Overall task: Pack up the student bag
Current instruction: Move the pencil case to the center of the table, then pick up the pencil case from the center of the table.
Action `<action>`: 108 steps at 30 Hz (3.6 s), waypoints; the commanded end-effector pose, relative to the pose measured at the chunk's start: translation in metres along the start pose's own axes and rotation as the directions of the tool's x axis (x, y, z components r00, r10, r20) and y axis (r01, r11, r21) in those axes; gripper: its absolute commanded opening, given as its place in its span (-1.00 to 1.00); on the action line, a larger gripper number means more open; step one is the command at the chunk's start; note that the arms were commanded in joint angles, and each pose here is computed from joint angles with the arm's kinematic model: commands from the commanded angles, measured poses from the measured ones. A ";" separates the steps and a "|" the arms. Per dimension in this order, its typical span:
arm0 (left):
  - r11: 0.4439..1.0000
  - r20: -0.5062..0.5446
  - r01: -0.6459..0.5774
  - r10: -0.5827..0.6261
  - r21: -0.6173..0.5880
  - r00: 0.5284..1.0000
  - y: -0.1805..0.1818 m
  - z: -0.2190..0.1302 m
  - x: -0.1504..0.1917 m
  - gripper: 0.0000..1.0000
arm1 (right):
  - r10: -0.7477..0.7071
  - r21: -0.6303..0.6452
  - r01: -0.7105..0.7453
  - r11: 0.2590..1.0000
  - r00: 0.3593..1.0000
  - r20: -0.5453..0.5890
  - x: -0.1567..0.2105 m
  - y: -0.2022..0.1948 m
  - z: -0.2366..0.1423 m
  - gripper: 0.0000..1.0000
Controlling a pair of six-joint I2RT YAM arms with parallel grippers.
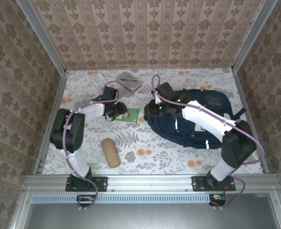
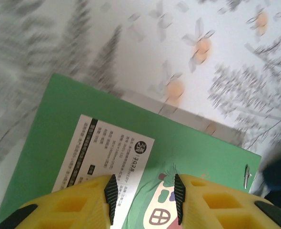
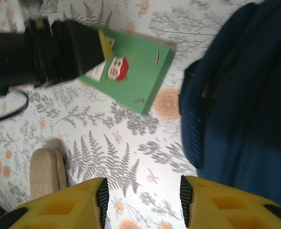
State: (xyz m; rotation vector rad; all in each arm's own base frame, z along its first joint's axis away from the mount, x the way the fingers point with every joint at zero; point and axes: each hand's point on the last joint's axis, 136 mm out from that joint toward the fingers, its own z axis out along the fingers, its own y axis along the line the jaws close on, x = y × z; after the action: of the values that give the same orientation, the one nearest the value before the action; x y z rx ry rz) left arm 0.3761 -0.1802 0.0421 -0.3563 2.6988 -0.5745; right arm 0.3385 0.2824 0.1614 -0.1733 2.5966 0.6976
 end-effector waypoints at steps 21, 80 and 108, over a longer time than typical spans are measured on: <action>0.995 -0.016 -0.047 0.046 -0.087 0.999 0.067 -0.045 0.030 -0.18 | 0.152 0.042 -0.148 0.988 0.984 -0.090 0.033 0.022 0.126 -0.07; 0.994 -0.066 -0.086 0.091 0.073 0.994 0.039 -0.042 0.039 -0.51 | 0.140 -0.546 -0.293 0.785 0.942 -0.305 0.026 0.142 0.132 -0.52; 0.993 -0.037 -0.075 0.079 0.091 0.996 0.038 -0.053 0.030 -0.49 | 0.087 -0.440 -0.214 0.872 0.953 -0.292 0.025 0.118 0.122 -0.15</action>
State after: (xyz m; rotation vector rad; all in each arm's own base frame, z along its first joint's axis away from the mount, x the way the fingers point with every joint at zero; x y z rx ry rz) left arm 0.3200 -0.1200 0.0459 -0.2960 2.7360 -0.5790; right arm 0.3442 0.4391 0.0977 -0.1546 2.6621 1.4393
